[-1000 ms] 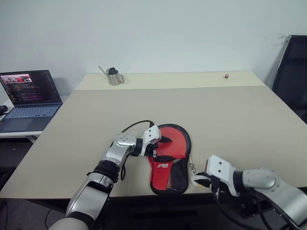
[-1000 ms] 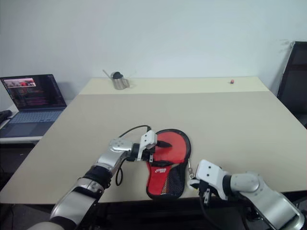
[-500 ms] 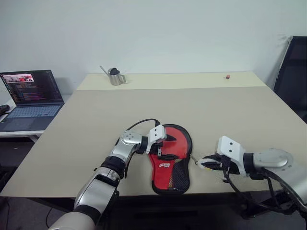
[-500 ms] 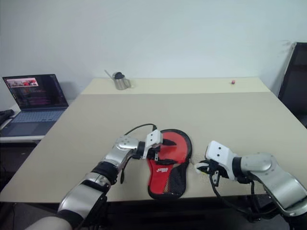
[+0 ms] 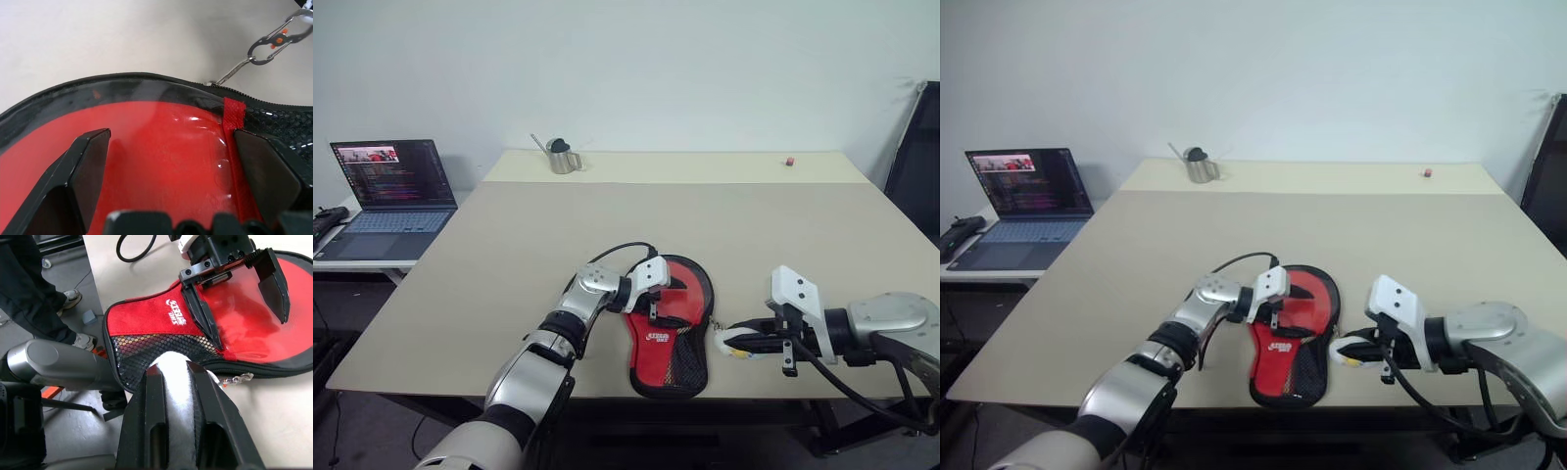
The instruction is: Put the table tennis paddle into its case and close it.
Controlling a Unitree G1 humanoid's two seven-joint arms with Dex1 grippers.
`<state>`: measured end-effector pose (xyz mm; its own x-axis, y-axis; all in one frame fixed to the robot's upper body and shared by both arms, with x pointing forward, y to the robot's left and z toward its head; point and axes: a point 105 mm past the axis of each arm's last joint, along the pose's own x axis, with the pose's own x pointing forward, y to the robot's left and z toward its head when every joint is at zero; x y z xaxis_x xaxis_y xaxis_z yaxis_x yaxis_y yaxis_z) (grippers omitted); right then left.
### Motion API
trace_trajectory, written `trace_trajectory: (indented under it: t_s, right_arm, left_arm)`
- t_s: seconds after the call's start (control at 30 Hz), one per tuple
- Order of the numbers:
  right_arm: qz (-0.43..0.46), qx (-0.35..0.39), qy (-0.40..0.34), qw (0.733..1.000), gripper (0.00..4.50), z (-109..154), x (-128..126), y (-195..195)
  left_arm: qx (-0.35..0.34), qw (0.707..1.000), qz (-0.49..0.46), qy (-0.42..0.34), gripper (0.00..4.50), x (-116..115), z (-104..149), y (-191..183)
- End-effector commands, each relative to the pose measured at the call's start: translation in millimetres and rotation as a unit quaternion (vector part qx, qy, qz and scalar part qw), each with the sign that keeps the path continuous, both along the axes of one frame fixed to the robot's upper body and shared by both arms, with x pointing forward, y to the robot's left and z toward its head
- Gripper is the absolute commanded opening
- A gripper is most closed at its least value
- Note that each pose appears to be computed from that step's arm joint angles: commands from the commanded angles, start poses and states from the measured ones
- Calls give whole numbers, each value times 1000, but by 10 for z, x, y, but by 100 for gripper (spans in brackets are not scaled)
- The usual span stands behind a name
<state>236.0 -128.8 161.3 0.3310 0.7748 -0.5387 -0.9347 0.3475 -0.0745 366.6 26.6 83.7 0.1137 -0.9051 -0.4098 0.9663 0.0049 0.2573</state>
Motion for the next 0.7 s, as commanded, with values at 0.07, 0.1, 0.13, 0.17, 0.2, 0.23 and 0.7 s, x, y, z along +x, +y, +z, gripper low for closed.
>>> trace_trajectory:
  t_s: [0.07,0.1,0.13,0.17,0.2,0.23,0.7]
  right_arm:
    - [-1,7,-12,1000,19,88,-83,8]
    - [-2,7,-10,1000,19,87,-94,7]
    - [-3,8,-6,1000,19,83,-116,5]
    - [-3,8,-1,1000,19,73,-146,1]
    - [-3,8,3,1000,19,67,-164,-5]
    - [-4,7,9,1000,19,49,-195,-11]
    - [-5,49,85,995,19,-152,-624,122]
  left_arm:
    - [72,997,-1,31,438,-103,-372,123]
    - [72,997,-1,32,438,-104,-376,124]
    - [72,997,-1,32,438,-106,-383,123]
    - [72,997,-1,33,438,-110,-390,122]
    - [73,997,-2,33,438,-112,-393,118]
    - [72,997,-2,34,438,-117,-399,114]
    - [55,998,6,39,438,-99,-366,0]
